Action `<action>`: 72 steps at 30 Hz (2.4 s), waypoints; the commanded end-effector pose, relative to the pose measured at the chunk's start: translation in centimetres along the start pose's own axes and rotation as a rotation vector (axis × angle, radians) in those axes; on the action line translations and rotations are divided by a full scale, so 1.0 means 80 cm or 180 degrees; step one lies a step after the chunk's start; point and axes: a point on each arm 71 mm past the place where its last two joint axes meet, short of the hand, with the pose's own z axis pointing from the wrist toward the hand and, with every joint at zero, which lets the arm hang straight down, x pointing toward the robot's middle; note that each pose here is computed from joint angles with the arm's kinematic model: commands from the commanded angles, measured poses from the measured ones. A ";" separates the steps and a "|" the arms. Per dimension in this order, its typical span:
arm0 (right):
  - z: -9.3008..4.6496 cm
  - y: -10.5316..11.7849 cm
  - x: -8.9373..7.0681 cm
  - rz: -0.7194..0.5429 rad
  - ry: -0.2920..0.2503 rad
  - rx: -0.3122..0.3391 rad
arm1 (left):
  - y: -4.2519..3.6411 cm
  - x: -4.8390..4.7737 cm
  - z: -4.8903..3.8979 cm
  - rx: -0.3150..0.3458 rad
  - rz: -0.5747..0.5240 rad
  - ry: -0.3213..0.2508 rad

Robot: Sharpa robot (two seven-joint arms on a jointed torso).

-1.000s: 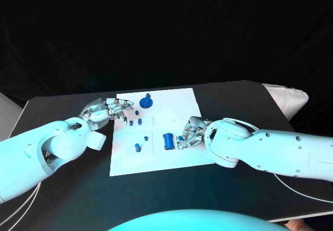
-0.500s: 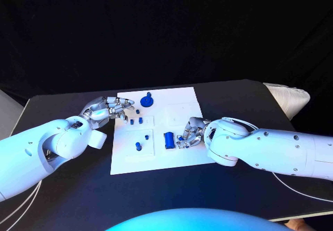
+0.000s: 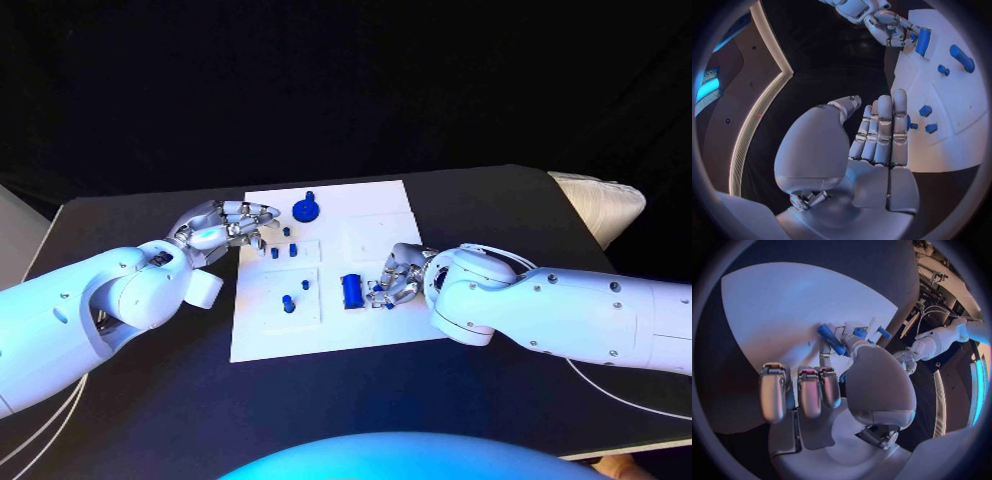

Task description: Assemble the parts on the task board

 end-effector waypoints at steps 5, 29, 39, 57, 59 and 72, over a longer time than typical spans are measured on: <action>0.000 0.001 0.002 -0.0014 -0.0017 -0.0036 | -0.0001 0.004 0.001 0.0005 -0.0021 0.0074; -0.007 -0.003 0.003 0.0020 0.0066 -0.0061 | 0.0008 0.003 0.001 -0.0017 -0.0010 0.0082; -0.006 -0.003 0.000 0.0029 0.0145 -0.0027 | 0.0011 0.004 0.001 -0.0029 -0.0007 0.0098; -0.008 0.003 -0.009 0.0114 0.0079 -0.0025 | 0.0010 0.004 0.000 -0.0034 0.0002 0.0098; -0.007 0.003 -0.010 0.0112 0.0075 -0.0021 | 0.0009 0.004 0.000 -0.0034 0.0002 0.0099; 0.003 0.002 -0.012 0.0052 0.0127 0.0067 | 0.0012 0.004 0.000 -0.0048 0.0003 0.0114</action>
